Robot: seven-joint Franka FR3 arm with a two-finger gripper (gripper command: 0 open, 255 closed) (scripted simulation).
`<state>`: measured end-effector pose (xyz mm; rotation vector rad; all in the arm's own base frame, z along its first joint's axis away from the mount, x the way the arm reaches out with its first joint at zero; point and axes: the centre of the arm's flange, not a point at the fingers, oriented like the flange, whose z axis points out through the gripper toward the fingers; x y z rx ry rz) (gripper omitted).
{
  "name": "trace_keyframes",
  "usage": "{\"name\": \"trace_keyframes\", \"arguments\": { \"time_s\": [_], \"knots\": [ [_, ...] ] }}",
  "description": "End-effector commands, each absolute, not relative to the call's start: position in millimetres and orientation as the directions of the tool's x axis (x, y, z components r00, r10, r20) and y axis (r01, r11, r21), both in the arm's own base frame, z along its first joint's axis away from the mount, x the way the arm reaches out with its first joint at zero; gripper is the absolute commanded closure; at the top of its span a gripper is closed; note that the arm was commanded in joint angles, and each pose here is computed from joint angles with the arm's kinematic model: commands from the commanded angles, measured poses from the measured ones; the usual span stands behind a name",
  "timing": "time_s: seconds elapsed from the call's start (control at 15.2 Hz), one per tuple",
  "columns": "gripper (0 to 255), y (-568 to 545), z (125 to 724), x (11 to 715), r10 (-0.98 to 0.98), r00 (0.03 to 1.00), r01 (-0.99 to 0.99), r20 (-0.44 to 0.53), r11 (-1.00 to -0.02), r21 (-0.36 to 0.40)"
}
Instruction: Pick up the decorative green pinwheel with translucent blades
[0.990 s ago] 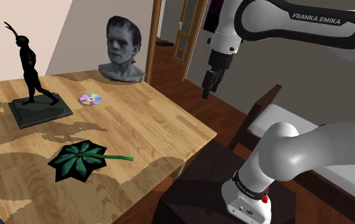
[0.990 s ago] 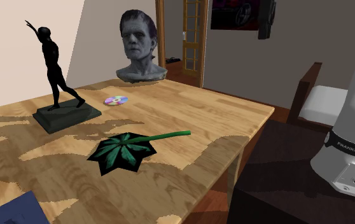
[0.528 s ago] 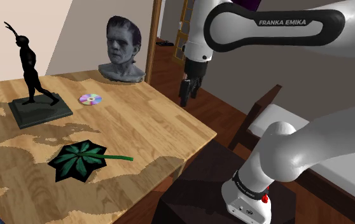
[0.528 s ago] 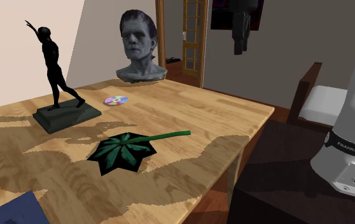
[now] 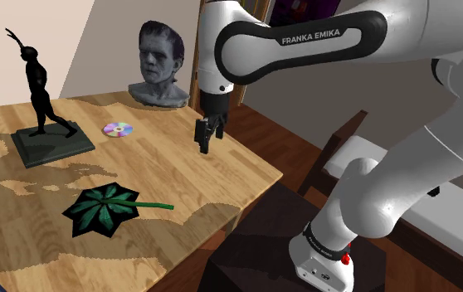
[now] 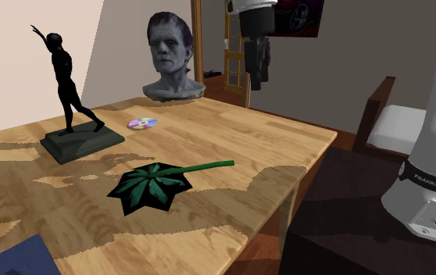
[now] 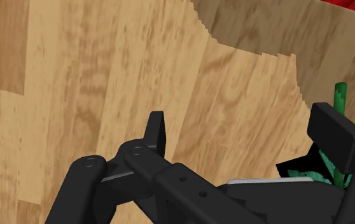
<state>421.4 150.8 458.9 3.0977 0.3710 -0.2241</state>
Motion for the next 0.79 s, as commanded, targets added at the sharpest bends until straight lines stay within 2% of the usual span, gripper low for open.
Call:
{"name": "trace_keyframes", "arguments": {
  "time_s": [0.0,0.73],
  "knots": [
    [0,172.5,448.6,437.2,0.255,0.955,0.258,-0.153,-0.966,-0.001],
    [0,295.0,377.3,499.0,0.363,0.909,0.374,-0.207,-0.927,0.016]
  ]
}}
